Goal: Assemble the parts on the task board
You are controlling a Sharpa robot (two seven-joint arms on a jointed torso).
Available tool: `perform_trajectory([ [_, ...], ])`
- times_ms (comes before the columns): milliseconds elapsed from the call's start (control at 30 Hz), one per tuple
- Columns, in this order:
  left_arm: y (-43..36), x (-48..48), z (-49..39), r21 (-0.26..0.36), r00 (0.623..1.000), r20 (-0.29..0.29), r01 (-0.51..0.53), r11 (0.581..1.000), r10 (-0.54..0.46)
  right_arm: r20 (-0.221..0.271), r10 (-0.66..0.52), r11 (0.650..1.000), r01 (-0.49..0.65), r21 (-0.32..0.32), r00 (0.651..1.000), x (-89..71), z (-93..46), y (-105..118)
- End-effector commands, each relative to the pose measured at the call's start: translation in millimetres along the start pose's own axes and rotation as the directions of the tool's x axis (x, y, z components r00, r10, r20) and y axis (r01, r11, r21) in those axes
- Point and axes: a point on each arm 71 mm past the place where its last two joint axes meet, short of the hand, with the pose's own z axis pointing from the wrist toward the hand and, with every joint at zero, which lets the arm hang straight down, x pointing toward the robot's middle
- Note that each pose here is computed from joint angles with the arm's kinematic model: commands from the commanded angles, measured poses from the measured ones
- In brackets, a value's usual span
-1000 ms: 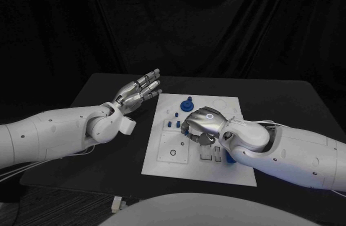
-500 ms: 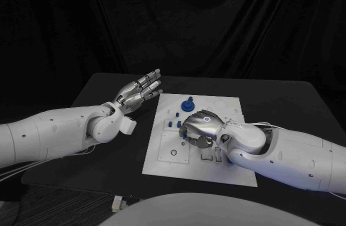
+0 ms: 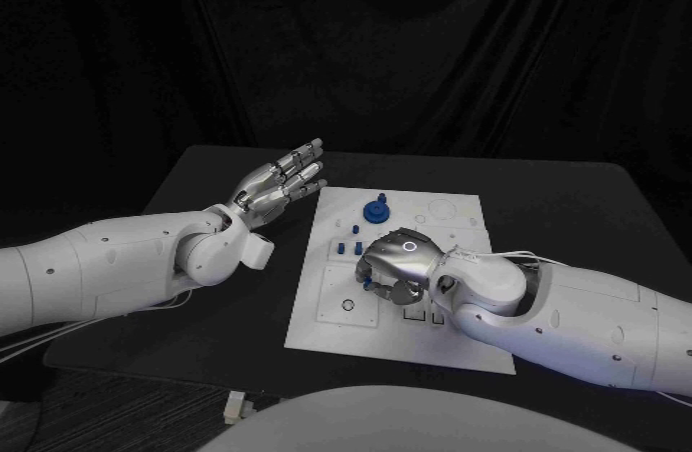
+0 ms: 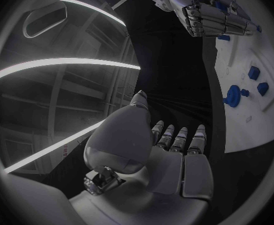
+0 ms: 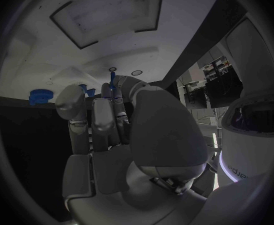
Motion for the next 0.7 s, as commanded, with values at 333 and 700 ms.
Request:
perform_trajectory([
  [333, -2.0, 1.5, -0.6, 0.065, 1.000, -0.003, 0.014, 0.998, -0.013, -0.032, -0.004, 1.000, 0.005, 0.012, 0.999, 5.8, 0.5, 0.5],
  [700, 0.3, 2.1, -1.6, 0.060, 1.000, -0.003, 0.017, 0.998, -0.017, -0.047, -0.004, 1.000, 0.005, 0.020, 0.999, 7.5, -0.5, -0.7],
])
